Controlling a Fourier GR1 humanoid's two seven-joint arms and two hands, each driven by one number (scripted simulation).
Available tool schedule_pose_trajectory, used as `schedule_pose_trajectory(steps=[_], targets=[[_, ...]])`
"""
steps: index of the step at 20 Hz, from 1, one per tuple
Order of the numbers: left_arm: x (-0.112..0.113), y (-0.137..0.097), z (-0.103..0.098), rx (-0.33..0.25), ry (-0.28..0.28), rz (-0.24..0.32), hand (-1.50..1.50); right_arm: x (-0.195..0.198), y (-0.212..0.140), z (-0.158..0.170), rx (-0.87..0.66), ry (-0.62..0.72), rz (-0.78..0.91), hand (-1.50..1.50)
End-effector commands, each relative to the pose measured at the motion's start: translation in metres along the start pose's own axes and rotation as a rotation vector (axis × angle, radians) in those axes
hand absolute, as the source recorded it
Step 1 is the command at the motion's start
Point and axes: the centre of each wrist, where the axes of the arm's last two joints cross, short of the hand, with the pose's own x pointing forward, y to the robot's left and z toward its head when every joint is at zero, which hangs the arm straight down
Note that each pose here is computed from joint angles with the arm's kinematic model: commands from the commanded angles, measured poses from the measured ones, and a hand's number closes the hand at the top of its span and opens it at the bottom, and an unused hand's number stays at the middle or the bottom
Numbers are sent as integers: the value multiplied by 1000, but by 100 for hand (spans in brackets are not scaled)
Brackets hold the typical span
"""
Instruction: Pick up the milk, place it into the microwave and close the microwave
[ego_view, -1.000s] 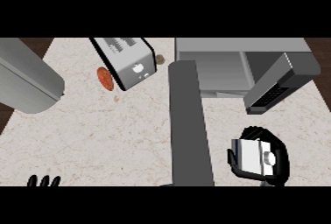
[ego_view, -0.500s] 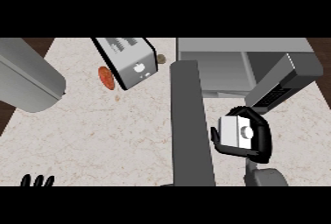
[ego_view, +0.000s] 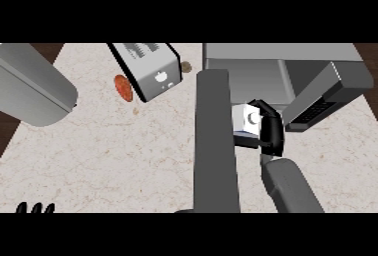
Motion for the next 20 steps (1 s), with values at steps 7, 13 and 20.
schedule_pose_trajectory(steps=[7, 13, 20], targets=[[-4, 3, -5, -15, 18, 4, -150, -26, -6, -54, -54, 54, 82, 150], [-2, -9, -10, -39, -18, 20, -150, -35, -21, -59, -68, 69, 251, 150], [-5, 13, -7, -59, 9, 7, -150, -28, -36, -77, -78, 44, 331, 150]])
